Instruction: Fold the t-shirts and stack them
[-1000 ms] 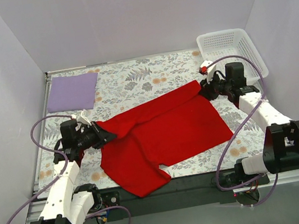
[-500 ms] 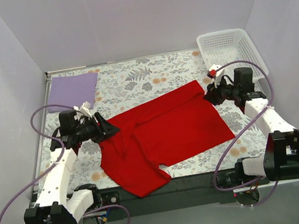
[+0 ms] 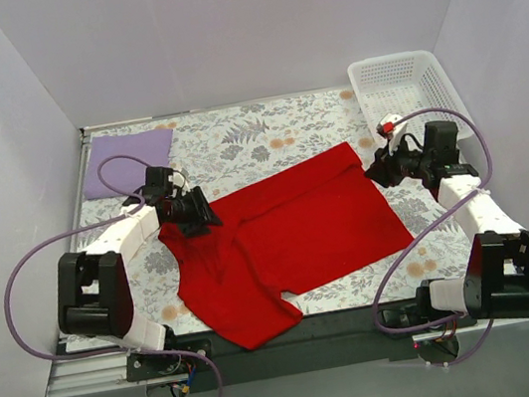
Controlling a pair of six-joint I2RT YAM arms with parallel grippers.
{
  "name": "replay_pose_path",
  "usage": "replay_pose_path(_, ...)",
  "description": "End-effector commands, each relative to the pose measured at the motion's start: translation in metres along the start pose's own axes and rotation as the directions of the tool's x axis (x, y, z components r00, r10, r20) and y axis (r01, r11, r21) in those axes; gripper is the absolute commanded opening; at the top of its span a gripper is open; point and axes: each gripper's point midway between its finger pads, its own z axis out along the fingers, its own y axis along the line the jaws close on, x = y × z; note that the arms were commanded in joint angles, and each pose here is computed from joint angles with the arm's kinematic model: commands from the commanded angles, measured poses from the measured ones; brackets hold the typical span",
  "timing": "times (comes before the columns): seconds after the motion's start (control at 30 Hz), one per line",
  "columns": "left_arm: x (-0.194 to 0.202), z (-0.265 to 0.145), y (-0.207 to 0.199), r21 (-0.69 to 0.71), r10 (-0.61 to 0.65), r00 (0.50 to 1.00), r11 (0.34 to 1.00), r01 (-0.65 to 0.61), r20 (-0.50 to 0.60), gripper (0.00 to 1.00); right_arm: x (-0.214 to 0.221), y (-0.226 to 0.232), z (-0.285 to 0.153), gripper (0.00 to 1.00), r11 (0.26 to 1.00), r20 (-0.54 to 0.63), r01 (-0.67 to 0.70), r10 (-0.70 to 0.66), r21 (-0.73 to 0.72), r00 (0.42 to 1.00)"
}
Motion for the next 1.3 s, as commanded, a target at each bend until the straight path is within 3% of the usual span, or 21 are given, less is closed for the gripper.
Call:
replay_pose_path(0.0, -0.026, -0.001, -0.006, -0.052, 0.065, 0.994, 0.997, -0.061, 0.083, 0.43, -0.004, 0.003, -0.002, 0.41, 1.000, 0.026, -0.005, 0.006, -0.026, 1.000)
replay_pose_path(0.43, -0.012, 0.029, 0.003, -0.134, 0.102, 0.995, 0.986, -0.100, 0.005, 0.34, -0.002, -0.002, -0.005, 0.41, 0.999, 0.034, -0.032, 0.033, -0.027, 0.999)
replay_pose_path(0.6, -0.001, 0.031, -0.012, -0.056, 0.110, 0.993, 0.992, -0.112, -0.041, 0.10, -0.001, -0.003, -0.007, 0.41, 0.999, 0.034, -0.038, 0.039, -0.026, 0.999)
replay_pose_path(0.63, 0.001, 0.030, -0.017, -0.038, 0.117, 0.992, 0.992, -0.119, -0.045, 0.00, -0.001, -0.004, -0.007, 0.41, 0.999, 0.035, -0.039, 0.040, -0.023, 0.999)
replay_pose_path(0.87, 0.015, 0.016, -0.052, 0.124, 0.163, 0.984, 0.980, -0.153, -0.074, 0.00, 0.002, -0.006, -0.008, 0.41, 0.998, 0.032, -0.051, 0.052, -0.023, 0.998)
replay_pose_path(1.13, 0.050, 0.019, -0.069, 0.250, 0.202, 0.960, 0.956, -0.151, -0.194, 0.00, 0.004, -0.008, -0.009, 0.41, 0.998, 0.030, -0.061, 0.062, -0.018, 0.998)
replay_pose_path(1.27, 0.074, 0.023, -0.075, 0.293, 0.231, 0.934, 0.945, -0.149, -0.272, 0.17, 0.005, -0.010, -0.009, 0.41, 0.998, 0.028, -0.068, 0.068, -0.014, 0.997)
